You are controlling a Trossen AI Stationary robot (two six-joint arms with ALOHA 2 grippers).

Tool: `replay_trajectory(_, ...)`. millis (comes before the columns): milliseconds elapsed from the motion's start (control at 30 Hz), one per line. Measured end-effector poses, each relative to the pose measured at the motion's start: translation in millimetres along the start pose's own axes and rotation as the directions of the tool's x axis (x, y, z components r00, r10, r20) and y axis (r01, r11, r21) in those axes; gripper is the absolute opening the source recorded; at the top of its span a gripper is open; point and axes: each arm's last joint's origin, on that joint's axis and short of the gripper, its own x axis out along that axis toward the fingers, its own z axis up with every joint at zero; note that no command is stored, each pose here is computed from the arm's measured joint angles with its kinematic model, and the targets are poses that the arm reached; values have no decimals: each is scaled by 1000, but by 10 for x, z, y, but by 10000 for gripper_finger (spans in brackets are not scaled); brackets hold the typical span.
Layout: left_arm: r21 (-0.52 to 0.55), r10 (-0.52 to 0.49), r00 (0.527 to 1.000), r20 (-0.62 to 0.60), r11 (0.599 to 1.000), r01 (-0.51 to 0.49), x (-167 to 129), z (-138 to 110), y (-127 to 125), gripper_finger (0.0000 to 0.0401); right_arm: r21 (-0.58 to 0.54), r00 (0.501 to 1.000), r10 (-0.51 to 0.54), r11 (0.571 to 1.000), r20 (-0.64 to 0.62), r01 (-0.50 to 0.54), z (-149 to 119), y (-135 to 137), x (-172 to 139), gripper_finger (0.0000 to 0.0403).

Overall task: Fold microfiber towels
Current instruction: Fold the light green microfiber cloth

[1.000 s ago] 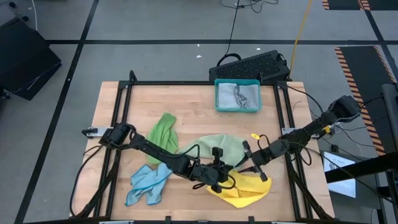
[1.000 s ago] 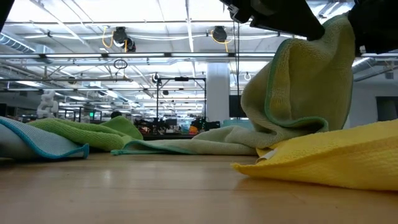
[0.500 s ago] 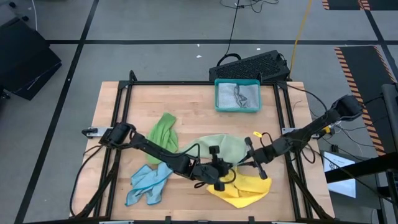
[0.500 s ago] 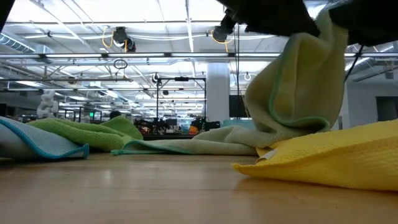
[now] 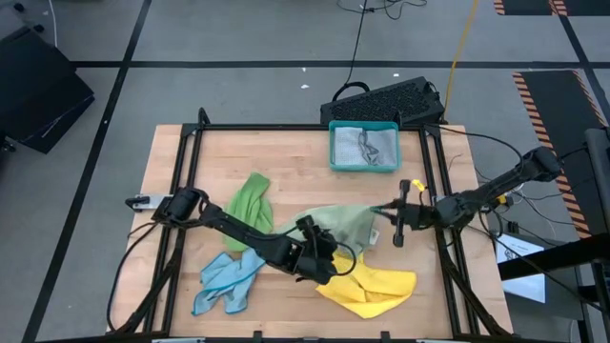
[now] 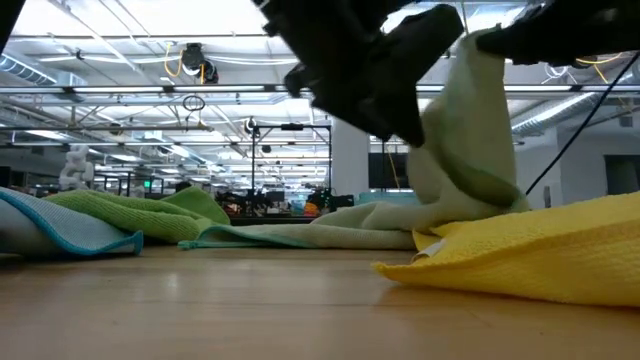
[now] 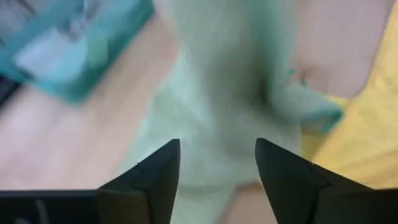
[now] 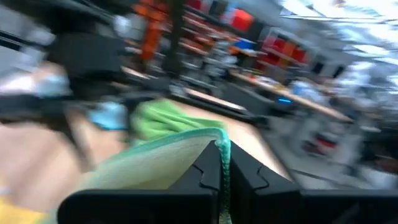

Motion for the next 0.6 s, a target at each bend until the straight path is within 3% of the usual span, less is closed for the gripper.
replay_trajectory(133,-128,-34,999,-41,991,29,-32,-49,-30,216,-70,990,-142,988,-5,141,38,-113,-73,1)
replay_trajectory(300,-222,-115,991,73,967,128,-77,58,-143,216,-103,980,-200,974,9,200,71,-186,-136,1)
replay_trajectory(367,-221,-158,976,150,957,188,-53,90,-228,216,-113,980,-201,973,6,200,67,-195,-150,1)
replay_trajectory(500,-122,-228,932,282,955,271,54,78,-426,216,-113,979,-203,973,10,203,70,-205,-161,1)
replay_trajectory(600,-80,-236,920,314,959,273,182,6,-502,216,-110,979,-202,973,9,201,69,-205,-162,0)
